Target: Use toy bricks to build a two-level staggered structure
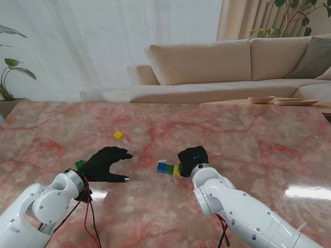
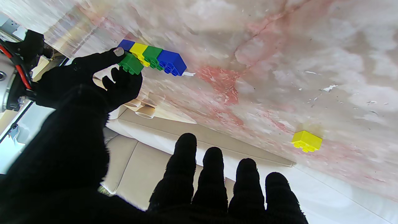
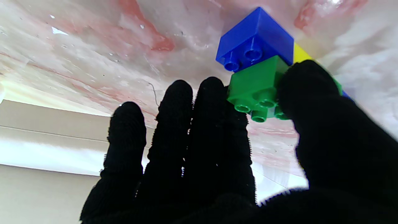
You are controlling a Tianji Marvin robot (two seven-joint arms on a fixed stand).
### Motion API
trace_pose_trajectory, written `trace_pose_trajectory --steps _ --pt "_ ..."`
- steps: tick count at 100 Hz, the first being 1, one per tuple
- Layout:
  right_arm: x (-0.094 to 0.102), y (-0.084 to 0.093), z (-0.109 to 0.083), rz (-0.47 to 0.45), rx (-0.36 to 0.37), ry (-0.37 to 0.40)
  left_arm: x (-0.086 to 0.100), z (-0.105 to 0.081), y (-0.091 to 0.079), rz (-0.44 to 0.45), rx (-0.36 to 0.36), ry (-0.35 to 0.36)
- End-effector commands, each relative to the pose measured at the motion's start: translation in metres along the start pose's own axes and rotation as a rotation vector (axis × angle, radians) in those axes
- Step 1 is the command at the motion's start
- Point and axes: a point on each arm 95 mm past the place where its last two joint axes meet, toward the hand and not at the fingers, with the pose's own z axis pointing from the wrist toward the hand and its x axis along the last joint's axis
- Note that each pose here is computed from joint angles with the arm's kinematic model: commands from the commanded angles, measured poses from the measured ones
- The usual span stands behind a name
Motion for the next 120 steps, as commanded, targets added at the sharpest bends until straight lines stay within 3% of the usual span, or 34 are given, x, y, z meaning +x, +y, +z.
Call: trace_pose_trajectory --steps 1,58,96,108,120 --pt "0.001 -0.009 -0.002 -0.002 0.034 0.000 -0.001 -0.001 0.002 0.001 -0.007 -0.001" --pt "-0.001 -0.010 -0.005 -0.006 0.039 0.011 -0.002 -0.001 0.003 0.001 -0.009 0.000" --pt "-0.004 0.011 -0.022 0.024 -0.027 0.015 -0.002 -0.001 0.004 -0.005 -0.001 0.002" --pt "-0.008 0.021 -0.030 0.079 -0.059 0.013 -0.001 -0.001 0.004 -0.011 0.007 0.003" --pt "-0.012 0.030 -0.036 0.192 -0.066 0.031 0.001 -0.001 0.004 -0.017 0.019 0.006"
